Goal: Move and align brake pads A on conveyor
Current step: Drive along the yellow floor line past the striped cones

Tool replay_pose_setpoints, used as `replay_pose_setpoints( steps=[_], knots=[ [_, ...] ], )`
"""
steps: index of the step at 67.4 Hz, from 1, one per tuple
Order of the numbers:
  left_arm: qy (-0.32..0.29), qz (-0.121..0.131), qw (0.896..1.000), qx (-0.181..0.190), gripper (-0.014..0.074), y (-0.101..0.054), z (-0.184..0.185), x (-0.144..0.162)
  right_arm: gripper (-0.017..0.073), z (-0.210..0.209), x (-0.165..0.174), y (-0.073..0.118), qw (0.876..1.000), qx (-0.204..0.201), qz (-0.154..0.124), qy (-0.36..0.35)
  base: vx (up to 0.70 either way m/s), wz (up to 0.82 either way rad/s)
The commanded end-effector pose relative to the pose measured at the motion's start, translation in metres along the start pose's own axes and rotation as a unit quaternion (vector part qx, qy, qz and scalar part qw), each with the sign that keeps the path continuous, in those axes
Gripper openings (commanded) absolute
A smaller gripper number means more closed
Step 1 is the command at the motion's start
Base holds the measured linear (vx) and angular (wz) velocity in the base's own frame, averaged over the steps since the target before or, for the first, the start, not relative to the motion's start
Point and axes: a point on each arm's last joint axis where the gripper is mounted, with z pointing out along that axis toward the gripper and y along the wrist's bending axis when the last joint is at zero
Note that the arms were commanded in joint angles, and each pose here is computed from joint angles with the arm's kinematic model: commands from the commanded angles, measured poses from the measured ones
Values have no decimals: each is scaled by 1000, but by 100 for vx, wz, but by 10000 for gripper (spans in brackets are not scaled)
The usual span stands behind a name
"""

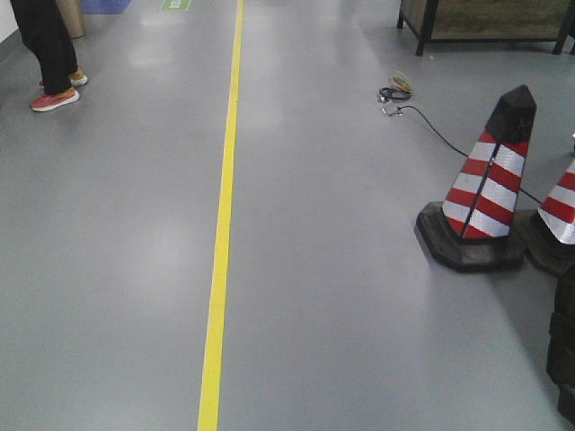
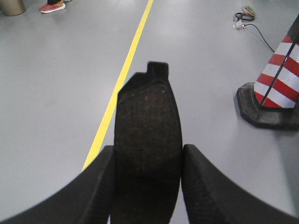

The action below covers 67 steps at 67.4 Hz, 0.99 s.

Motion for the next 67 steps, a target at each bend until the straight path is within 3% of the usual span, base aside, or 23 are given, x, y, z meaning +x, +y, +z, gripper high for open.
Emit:
replay_pose_setpoints(
  steps=[1,67],
  knots=[
    [-56,1,998,8,-6,-2,-4,-16,-4,-5,-17,0,998,-2,-9,-58,73,-3],
    [-56,1,998,8,-6,-2,-4,-16,-4,-5,-17,0,998,-2,-9,-58,64,-1]
  ],
)
